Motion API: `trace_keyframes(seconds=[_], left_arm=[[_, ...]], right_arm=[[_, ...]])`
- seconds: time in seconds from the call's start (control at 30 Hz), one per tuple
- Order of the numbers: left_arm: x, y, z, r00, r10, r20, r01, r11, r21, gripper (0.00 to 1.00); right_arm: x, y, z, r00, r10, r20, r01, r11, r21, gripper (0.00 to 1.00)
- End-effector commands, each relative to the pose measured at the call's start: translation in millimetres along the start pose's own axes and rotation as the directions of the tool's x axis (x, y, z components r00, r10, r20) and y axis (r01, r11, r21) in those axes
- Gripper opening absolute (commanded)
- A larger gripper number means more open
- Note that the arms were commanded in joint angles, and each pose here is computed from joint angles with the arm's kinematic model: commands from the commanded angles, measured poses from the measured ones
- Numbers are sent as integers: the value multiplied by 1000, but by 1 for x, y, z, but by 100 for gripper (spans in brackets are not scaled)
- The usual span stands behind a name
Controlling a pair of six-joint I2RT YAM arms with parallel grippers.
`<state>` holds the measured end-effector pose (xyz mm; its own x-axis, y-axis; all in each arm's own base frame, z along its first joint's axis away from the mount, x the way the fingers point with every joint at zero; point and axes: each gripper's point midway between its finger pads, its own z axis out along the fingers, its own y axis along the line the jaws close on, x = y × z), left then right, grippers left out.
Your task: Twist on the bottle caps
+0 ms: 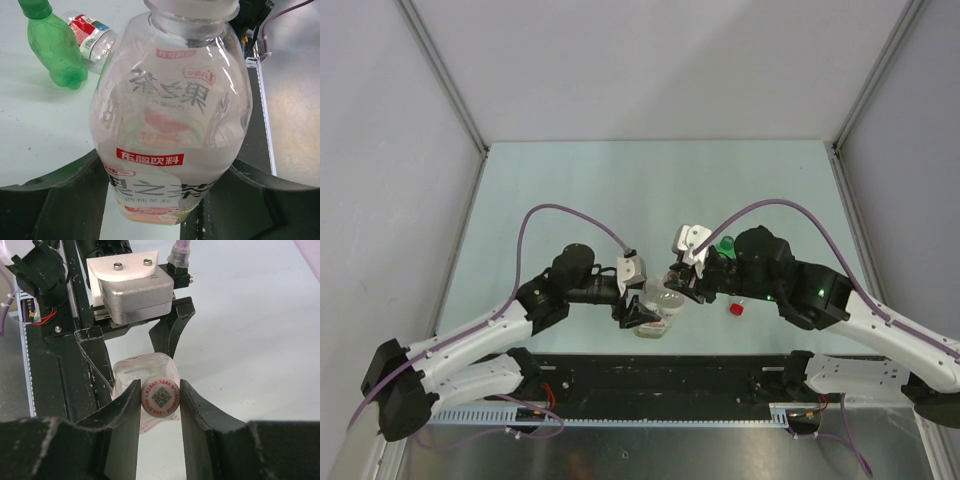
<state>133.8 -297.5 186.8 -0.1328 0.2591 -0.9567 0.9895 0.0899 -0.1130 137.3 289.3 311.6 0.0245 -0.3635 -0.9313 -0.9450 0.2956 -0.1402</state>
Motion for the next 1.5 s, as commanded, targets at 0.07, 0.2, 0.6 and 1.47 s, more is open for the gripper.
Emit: trace_keyframes(seconds=[0.07,0.2,0.6,1.47], left_arm=[[-65,7,-2,982,92,165,-87,995,-41,0],[-64,6,-1,983,90,162,-87,996,-27,0],[-62,1,0,982,98,159,-99,995,-1,0],[-56,8,6,988,69,136,-68,998,-14,0]], right_arm=[[6,12,-2,1000,2,-13,-3,999,-45,39],[4,12,1,1000,-1,-2,1,999,-47,41],[-6,10,1,999,6,34,-5,999,-40,43],[-26,1,-17,992,-9,123,6,1000,21,48]])
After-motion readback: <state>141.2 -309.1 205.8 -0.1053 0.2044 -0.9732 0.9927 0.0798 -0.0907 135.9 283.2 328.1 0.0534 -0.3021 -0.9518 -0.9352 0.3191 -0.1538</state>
